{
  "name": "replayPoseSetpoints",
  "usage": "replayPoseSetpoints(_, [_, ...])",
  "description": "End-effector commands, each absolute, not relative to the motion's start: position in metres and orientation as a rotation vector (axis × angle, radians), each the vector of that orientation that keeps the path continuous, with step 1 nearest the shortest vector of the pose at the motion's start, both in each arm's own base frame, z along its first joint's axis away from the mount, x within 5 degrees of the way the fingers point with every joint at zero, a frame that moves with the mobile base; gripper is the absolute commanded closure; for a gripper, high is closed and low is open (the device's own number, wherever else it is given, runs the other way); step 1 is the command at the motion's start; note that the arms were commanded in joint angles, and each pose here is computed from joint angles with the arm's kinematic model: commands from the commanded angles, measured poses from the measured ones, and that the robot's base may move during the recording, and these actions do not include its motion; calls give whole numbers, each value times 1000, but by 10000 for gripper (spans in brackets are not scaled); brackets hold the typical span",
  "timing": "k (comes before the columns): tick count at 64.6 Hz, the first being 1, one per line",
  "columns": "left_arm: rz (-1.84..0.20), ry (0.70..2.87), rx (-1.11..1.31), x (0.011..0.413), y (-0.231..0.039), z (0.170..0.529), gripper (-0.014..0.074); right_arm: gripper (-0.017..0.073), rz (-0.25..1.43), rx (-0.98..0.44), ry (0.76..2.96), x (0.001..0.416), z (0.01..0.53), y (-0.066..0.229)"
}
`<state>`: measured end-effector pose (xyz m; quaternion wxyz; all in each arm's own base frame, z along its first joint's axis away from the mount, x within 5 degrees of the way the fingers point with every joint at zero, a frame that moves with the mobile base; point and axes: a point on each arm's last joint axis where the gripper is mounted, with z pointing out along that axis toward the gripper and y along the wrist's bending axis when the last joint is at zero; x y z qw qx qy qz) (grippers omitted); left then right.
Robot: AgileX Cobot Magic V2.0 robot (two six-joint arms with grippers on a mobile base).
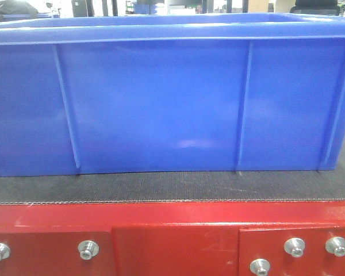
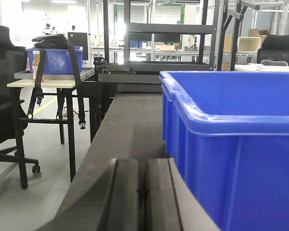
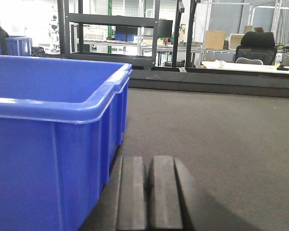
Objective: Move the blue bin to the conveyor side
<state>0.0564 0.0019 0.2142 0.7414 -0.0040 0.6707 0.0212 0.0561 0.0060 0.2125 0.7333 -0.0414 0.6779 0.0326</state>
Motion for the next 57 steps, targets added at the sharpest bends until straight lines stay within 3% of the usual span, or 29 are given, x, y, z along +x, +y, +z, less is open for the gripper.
replayPoseSetpoints(1, [61,1458,1,56,2,216,582,641,68,-86,1470,56,214,6])
replayPoseSetpoints(57, [65,1458,5,56,2,216,582,641,68,-86,1470,56,214,6])
